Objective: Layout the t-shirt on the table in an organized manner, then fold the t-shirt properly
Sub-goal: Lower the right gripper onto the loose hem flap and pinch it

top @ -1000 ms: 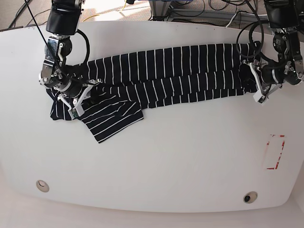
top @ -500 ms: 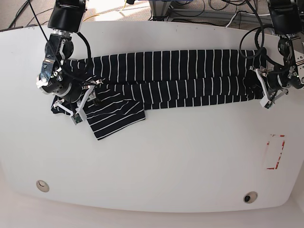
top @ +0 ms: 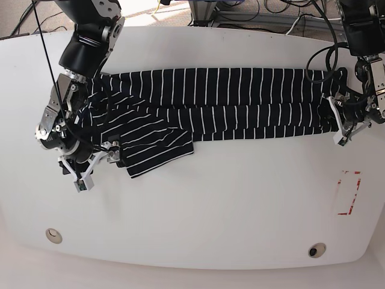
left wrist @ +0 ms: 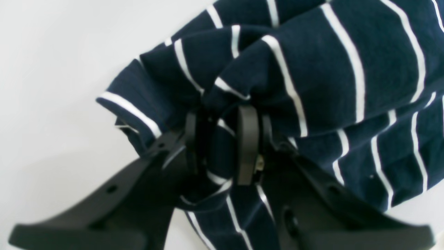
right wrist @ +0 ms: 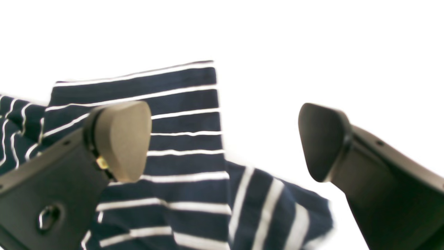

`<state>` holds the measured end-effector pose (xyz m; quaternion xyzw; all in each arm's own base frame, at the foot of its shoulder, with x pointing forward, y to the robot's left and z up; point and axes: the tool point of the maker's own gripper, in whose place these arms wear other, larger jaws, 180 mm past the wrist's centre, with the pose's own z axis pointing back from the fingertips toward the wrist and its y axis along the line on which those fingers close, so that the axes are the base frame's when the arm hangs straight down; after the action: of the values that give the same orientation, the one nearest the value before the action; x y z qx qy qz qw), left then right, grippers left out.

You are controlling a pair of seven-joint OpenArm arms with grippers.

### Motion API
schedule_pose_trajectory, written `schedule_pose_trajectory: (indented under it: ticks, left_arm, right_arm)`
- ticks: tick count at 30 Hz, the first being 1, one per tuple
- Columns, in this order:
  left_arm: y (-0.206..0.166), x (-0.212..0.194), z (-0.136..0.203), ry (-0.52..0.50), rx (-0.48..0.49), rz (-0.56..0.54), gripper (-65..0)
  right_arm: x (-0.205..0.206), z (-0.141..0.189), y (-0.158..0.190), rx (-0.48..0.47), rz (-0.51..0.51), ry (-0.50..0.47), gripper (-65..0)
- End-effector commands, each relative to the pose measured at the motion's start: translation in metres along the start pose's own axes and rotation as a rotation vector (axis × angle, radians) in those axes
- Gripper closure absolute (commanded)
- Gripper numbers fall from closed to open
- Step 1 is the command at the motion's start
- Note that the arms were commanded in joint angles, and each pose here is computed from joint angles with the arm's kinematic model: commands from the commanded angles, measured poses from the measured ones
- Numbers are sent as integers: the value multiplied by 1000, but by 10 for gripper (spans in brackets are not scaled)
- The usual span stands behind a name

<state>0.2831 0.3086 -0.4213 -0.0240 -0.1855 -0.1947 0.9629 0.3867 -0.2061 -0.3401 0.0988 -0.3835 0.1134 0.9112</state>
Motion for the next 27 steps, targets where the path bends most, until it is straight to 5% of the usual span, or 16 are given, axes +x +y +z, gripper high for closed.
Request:
schedule_pose_trajectory:
  ticks: [1, 27]
  left_arm:
    - [6, -26, -3, 152, 47, -31, -133]
    - [4, -25, -4, 152, 42, -37, -133]
  right_arm:
    - [16, -12, -2, 39, -42, -49, -650]
    - [-26, -68, 18, 175, -244, -5, -650]
